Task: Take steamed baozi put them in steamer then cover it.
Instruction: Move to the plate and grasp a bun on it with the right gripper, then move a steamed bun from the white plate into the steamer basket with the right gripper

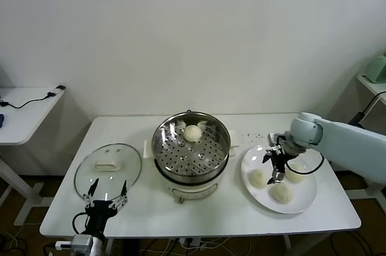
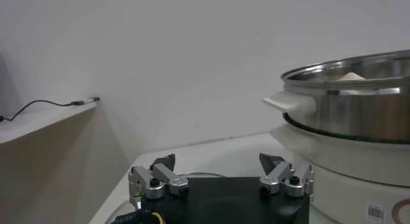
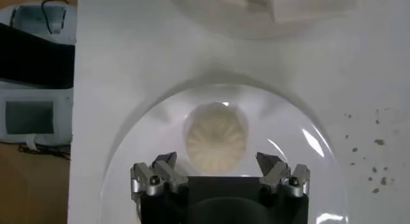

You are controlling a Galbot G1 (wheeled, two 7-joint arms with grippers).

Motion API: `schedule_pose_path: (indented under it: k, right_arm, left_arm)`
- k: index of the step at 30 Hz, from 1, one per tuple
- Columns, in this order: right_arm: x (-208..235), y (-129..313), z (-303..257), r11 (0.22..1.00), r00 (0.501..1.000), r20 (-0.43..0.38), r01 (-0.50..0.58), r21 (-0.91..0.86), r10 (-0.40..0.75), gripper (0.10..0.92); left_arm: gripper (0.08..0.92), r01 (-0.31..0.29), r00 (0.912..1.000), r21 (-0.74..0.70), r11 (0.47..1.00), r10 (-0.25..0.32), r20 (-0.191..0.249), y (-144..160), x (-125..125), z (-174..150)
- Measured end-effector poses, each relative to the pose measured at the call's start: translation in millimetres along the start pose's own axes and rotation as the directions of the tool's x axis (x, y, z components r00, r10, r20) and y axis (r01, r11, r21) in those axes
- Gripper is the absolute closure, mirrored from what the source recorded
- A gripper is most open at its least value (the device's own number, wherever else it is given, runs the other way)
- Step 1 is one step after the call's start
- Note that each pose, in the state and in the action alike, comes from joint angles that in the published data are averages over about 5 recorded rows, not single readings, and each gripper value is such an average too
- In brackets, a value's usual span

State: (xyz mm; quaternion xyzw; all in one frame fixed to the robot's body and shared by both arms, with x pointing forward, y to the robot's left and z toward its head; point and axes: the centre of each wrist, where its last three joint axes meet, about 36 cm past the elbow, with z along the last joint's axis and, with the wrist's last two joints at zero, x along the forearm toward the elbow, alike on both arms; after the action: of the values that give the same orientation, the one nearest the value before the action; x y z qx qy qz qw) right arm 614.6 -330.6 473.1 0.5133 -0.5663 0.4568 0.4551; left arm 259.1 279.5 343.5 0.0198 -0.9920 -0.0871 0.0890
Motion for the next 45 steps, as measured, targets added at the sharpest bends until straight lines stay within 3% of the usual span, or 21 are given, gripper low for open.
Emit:
schedule_pose_path:
  k: [11, 29, 36, 45]
  right_arm:
    - [-27, -4, -4, 1.000, 1.000, 0.004, 0.012, -0.016, -0.012, 0.203]
    - [-24, -7, 3, 0.999, 0.999, 0.032, 0.005, -0.039, -0.004, 0.327]
    - [17, -19, 9, 0.999, 0.998, 0.050, -0.029, -0.044, 0.032, 0.335]
    - [123, -55, -13, 0.994, 0.991, 0.080, -0.106, -0.014, 0.106, 0.335]
  left_arm:
    - [0.177, 0.002, 1.0000, -0.005, 1.000, -0.002, -0.005, 0, 1, 2]
    - [0.177, 0.006, 1.0000, -0.001, 1.000, -0.006, -0.004, -1, 2, 2]
    - [0.177, -0.002, 1.0000, -0.001, 1.000, 0.002, 0.001, -4, 2, 0]
    - [0.177, -0.021, 0.9997, 0.004, 1.000, 0.021, 0.013, -11, 0, -3]
